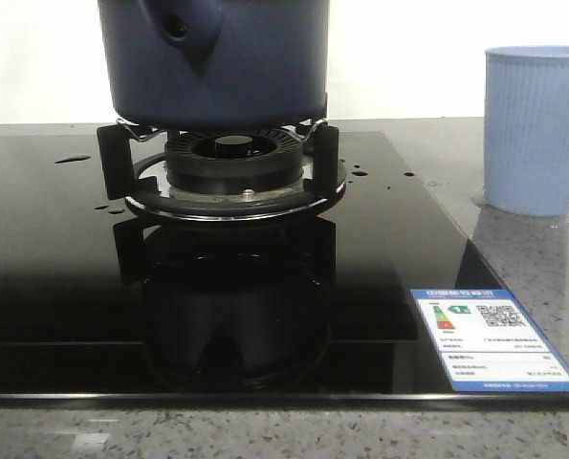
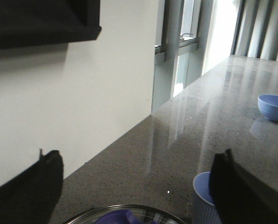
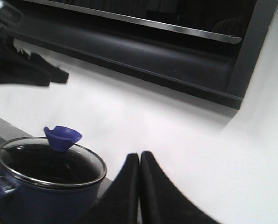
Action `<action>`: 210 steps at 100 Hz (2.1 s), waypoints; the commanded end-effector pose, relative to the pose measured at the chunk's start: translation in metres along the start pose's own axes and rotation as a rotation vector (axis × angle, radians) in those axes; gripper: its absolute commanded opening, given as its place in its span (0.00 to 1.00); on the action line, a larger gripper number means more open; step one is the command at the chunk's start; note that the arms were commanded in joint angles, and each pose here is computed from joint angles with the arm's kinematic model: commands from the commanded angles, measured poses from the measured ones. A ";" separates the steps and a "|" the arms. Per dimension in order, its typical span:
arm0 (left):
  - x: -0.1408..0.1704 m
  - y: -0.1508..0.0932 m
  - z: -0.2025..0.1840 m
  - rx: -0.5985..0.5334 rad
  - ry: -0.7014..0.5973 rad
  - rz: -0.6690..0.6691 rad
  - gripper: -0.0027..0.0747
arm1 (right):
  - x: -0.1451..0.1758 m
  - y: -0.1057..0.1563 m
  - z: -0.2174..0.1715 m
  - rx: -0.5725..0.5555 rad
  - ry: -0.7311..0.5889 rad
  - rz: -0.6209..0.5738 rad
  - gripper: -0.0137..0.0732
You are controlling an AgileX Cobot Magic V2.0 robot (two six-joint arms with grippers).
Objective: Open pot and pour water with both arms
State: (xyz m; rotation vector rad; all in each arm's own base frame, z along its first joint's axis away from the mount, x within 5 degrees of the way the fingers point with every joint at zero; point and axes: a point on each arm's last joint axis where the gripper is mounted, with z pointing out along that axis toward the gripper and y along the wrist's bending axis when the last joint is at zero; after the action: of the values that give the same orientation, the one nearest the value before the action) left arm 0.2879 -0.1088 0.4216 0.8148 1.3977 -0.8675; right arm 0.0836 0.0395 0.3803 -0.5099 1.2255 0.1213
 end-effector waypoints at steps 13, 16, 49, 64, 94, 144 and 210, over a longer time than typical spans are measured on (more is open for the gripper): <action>-0.040 -0.045 -0.061 -0.110 0.001 0.048 0.30 | 0.004 0.018 -0.013 -0.118 -0.001 0.042 0.08; -0.039 -0.054 -0.069 -0.127 0.012 0.063 0.25 | 0.008 0.021 -0.015 -0.135 0.019 0.064 0.08; 0.020 -0.105 -0.136 -0.612 -0.076 0.047 0.01 | 0.039 0.043 -0.037 -0.212 0.123 0.131 0.08; 0.059 -0.125 -0.160 -0.751 -0.111 0.025 0.01 | 0.046 0.038 -0.039 -0.119 0.169 0.196 0.08; 0.110 -0.149 -0.173 -0.754 -0.108 0.021 0.01 | 0.047 0.036 -0.039 -0.098 0.175 0.217 0.08; 0.119 -0.149 -0.173 -0.756 -0.093 0.004 0.01 | 0.047 0.036 -0.039 -0.098 0.175 0.217 0.08; 0.138 -0.129 -0.198 -1.100 0.044 -0.093 0.01 | 0.047 0.036 -0.039 -0.098 0.175 0.217 0.08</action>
State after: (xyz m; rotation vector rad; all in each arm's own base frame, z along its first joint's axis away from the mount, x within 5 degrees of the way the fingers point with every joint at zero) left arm 0.0783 -0.0067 0.2788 0.0348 1.6782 -0.0724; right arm 0.0517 0.0493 0.3087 -0.4993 1.4645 0.3815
